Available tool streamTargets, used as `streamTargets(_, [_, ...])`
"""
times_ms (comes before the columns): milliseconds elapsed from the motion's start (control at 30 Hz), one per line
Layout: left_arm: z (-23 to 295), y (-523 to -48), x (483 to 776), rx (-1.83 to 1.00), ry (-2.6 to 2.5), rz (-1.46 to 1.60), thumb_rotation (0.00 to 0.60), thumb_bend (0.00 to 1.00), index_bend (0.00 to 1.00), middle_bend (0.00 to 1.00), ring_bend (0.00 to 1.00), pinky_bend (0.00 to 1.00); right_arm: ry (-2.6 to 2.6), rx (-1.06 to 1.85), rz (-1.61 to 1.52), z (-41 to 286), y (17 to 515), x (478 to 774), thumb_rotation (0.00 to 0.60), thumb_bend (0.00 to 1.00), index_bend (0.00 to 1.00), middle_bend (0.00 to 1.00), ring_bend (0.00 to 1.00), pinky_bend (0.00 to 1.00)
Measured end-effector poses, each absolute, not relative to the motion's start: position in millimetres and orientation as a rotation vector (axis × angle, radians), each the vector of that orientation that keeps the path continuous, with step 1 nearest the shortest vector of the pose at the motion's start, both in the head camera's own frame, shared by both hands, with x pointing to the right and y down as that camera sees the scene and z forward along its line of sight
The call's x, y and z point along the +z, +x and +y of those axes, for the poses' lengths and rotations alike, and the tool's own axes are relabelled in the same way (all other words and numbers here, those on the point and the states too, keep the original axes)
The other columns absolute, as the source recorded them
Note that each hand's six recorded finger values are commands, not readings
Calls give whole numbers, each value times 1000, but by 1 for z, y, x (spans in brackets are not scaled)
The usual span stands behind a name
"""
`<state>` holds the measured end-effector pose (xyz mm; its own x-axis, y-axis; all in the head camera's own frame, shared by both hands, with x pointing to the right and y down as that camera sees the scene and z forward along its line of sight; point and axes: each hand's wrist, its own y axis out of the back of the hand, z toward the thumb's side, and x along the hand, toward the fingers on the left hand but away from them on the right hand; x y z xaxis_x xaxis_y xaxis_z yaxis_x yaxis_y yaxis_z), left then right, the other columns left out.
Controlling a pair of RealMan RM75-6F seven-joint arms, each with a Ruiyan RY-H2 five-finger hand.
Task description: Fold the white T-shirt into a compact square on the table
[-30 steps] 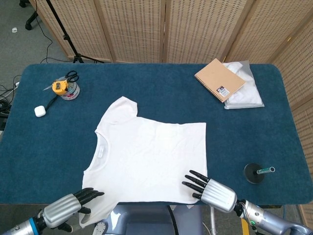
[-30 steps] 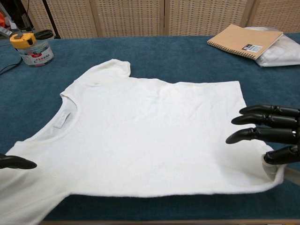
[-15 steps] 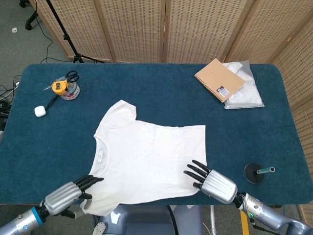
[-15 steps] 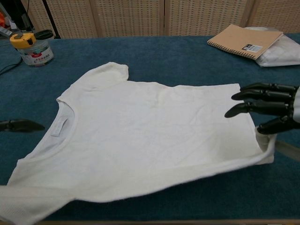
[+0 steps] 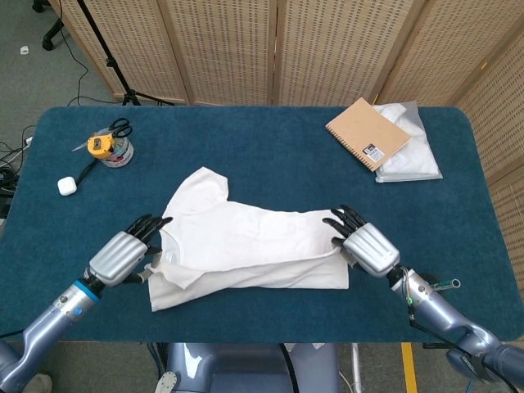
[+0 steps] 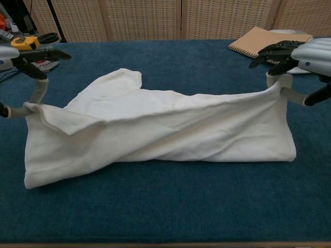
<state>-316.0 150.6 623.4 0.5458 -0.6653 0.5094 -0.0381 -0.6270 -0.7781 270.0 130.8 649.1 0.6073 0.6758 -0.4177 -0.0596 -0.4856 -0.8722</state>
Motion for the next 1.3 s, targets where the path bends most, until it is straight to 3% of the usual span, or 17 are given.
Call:
streamTargets(300, [105, -303, 643, -1136, -1960, 590, 600, 805, 723, 0, 0, 0, -1864, 1130, -542, 90, 274, 685, 600, 619, 660, 158, 0, 0])
streamTargets(833, [72, -287, 665, -1185, -1887, 602, 600, 802, 722, 0, 0, 0, -1856, 1328, -582, 65, 287, 731, 600, 620, 653, 143, 0, 0])
streamTargets(900, [69, -283, 666, -1182, -1875, 602, 600, 802, 722, 0, 0, 0, -1866, 1349, -573, 67, 289, 735, 600, 609, 578, 115, 0, 0])
streamTargets(967, [67, -280, 667, -1179, -1866, 599, 600, 802, 722, 0, 0, 0, -1877, 1360, -572, 68, 290, 737, 600, 584, 427, 79, 0, 0])
streamTargets(1000, [66, -279, 667, -1178, -1861, 597, 600, 802, 722, 0, 0, 0, -1887, 1369, -570, 69, 291, 739, 600, 545, 313, 51, 0, 0])
streamTargets(1067, [65, -277, 668, -1178, -1853, 592, 600, 801, 722, 0, 0, 0, -1905, 1384, -565, 71, 292, 740, 600, 368, 108, 10, 0, 0])
streamTargets(1100, [64, -276, 668, -1179, -1847, 589, 600, 801, 722, 0, 0, 0, -1917, 1390, -565, 72, 293, 741, 600, 221, 33, 0, 0, 0])
streamTargets(1167, [64, -275, 669, -1181, -1838, 585, 600, 801, 722, 0, 0, 0, -1932, 1388, -577, 73, 292, 739, 600, 29, 0, 0, 0, 0])
streamTargets(1300, [60, -274, 672, -1189, -1824, 582, 600, 800, 722, 0, 0, 0, -1953, 1355, -627, 74, 291, 726, 600, 0, 0, 0, 0, 0])
